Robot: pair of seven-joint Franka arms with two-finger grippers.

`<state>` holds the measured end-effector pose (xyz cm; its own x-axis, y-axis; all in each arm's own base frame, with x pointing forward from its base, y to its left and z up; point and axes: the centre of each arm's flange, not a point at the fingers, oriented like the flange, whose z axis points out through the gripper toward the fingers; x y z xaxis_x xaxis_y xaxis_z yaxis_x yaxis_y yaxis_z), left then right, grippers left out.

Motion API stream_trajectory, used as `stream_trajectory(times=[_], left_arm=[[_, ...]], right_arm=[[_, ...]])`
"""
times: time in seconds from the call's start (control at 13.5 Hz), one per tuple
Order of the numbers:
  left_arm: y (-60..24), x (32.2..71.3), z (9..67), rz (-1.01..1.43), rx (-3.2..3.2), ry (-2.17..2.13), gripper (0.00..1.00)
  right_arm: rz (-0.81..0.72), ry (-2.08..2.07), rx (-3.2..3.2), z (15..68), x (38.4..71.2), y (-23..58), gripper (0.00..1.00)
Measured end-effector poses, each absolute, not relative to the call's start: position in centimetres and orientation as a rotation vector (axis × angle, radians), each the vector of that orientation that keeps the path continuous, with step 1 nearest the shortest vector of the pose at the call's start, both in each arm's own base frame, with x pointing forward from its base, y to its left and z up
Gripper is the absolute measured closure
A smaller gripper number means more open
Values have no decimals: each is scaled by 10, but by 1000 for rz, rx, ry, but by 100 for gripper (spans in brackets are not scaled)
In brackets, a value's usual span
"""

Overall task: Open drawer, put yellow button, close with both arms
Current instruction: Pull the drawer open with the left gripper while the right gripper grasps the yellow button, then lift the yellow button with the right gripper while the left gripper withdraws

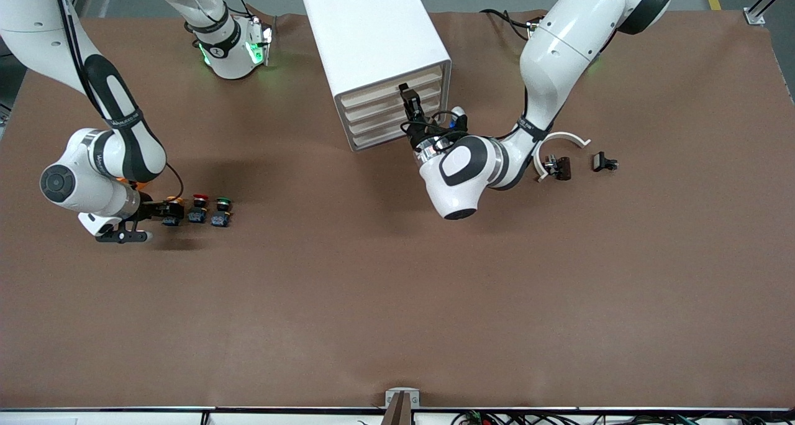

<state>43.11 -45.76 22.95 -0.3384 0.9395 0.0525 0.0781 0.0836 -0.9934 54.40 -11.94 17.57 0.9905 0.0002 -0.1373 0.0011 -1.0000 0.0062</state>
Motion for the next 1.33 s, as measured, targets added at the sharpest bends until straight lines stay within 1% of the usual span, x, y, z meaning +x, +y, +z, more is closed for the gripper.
stream_trajectory(times=[0.07,0.15,0.22,0.3,0.37,0.44,0.59,0.81,0.96,1.19,1.26,1.33], left_arm=[[-455,435,229,1361,-1035,-1569,85],[-450,440,230,1366,-1030,-1578,85],[-446,448,232,1371,-1028,-1594,85],[-440,458,234,1375,-1022,-1615,85],[-433,469,237,1381,-1014,-1639,85],[-424,479,239,1391,-1006,-1662,85],[-404,502,244,1417,-986,-1708,85],[-378,529,249,1455,-962,-1773,85],[-365,544,251,1474,-950,-1815,85],[-350,561,256,1503,-935,-1870,85],[-349,566,259,1517,-933,-1883,79],[-348,570,262,1527,-935,-1892,70]], right_arm=[[-223,2,3128,173,543,-119,10],[-229,2,3129,171,542,-119,20],[-235,4,3130,169,542,-118,34],[-232,5,3130,170,543,-118,44],[-234,6,3130,171,543,-117,52],[-236,6,3130,172,543,-117,58],[-263,10,3131,172,542,-116,58],[-358,30,3132,185,547,-109,58],[-406,52,3126,217,559,-102,58],[-490,55,3105,289,572,-85,58],[-533,33,3092,314,573,-76,58],[-576,-2,3074,337,574,-64,58]])
